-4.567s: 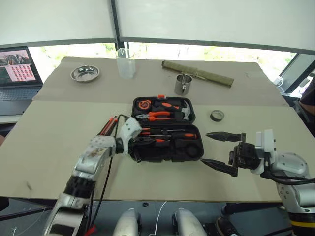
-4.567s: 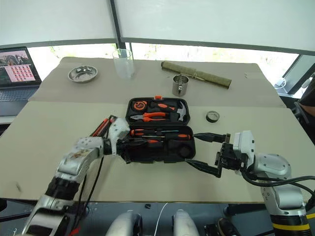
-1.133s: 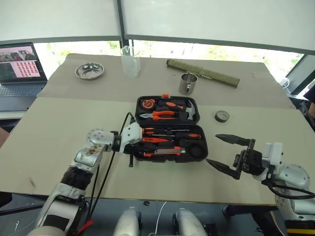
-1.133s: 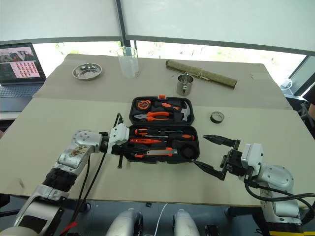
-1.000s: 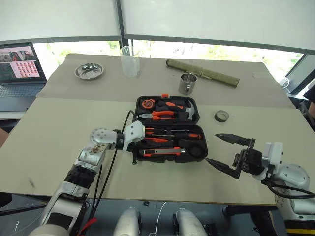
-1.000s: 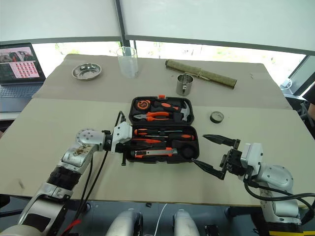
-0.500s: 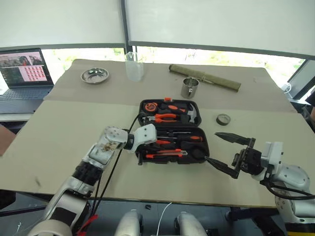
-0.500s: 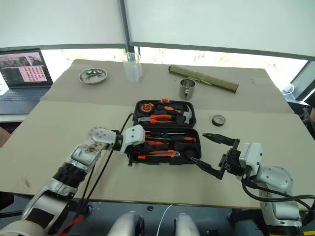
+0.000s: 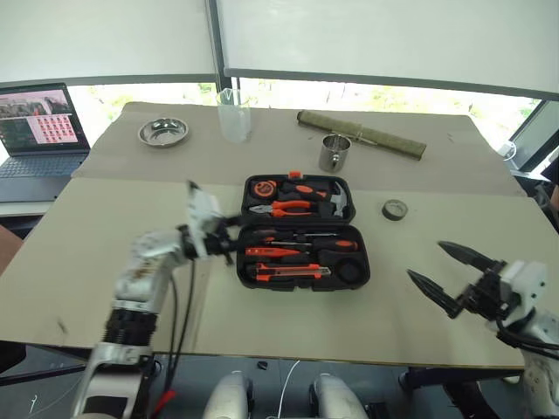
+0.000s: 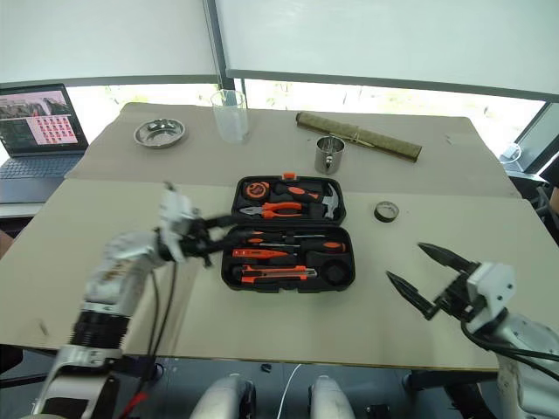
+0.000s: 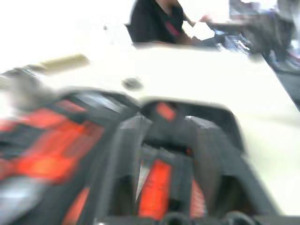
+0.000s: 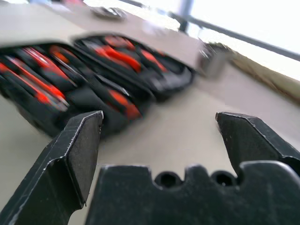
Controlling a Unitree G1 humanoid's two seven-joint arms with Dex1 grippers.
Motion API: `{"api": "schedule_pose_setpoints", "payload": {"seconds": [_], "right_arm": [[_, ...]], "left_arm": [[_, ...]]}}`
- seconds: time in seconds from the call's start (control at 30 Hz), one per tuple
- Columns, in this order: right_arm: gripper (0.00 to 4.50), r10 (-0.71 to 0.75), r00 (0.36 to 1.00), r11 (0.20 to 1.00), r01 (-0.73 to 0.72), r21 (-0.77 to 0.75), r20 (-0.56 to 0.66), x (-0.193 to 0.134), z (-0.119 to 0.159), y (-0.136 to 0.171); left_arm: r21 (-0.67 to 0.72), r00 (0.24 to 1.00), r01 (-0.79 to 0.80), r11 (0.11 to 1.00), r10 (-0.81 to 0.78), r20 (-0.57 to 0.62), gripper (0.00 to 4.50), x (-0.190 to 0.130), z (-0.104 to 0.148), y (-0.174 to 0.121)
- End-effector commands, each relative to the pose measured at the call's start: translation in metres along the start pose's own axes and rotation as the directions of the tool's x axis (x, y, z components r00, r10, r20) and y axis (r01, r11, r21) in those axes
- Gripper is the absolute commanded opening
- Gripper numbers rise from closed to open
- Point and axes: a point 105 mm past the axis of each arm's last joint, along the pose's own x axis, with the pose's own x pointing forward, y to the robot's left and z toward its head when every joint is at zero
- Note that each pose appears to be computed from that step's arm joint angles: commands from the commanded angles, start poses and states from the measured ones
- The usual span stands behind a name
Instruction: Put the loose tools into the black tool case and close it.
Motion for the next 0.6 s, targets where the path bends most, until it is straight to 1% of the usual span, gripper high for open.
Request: {"api": "schedule_pose_setpoints", "payload": {"seconds": [0.03,0.1,0.13,0.2,0.27,0.3,0.37,0.4,0.47,0.5,0.6], "right_arm": [[4.5,-0.138,0.986,0.988,0.13,-0.081,-0.09,-0.014,-0.011,-0.022],[4.5,-0.159,0.977,0.984,0.145,-0.107,-0.142,-0.007,-0.014,-0.03],[4.5,-0.157,0.976,0.983,0.139,-0.122,-0.151,0.001,-0.011,-0.035],[4.5,-0.136,0.981,0.983,0.116,-0.143,-0.136,0.018,0.001,-0.043],[4.5,-0.072,0.987,0.987,0.05,-0.153,-0.143,0.041,0.013,-0.05],[4.5,-0.036,0.976,0.984,-0.004,-0.179,-0.217,0.059,0.012,-0.055],[4.5,-0.013,0.916,0.978,-0.072,-0.197,-0.401,0.083,0.004,-0.067],[4.5,-0.024,0.898,0.975,-0.077,-0.211,-0.44,0.091,0.005,-0.072],[4.5,0.063,0.895,0.966,-0.166,-0.198,-0.443,0.116,0.016,-0.068],[4.5,0.093,0.88,0.956,-0.21,-0.206,-0.466,0.131,0.018,-0.067],[4.5,0.103,0.848,0.934,-0.263,-0.243,-0.521,0.156,0.018,-0.069]], "left_arm": [[-0.087,0.999,0.005,0.996,-0.001,0.038,3.62,-0.032,0.012,-0.005],[-0.073,1.0,0.021,0.997,-0.02,0.008,4.38,-0.043,0.012,-0.009],[-0.086,1.0,0.028,0.996,-0.028,0.005,4.46,-0.046,0.013,-0.01],[-0.097,0.999,0.034,0.995,-0.033,0.01,4.46,-0.046,0.015,-0.01],[-0.081,1.0,0.014,0.997,-0.013,0.008,4.46,-0.042,0.015,-0.006],[-0.072,1.0,-0.001,0.997,0.002,0.006,4.46,-0.039,0.013,-0.004],[-0.063,1.0,-0.005,0.998,0.006,0.005,4.46,-0.033,0.012,-0.003],[-0.062,1.0,-0.011,0.998,0.011,-0.001,4.46,-0.031,0.01,-0.002],[-0.065,0.998,-0.066,0.996,0.068,0.015,4.46,-0.027,0.008,0.006],[-0.057,0.997,-0.073,0.996,0.073,0.003,4.46,-0.024,0.004,0.006],[-0.058,0.998,-0.063,0.996,0.063,-0.007,4.46,-0.019,-0.001,0.003]]}}
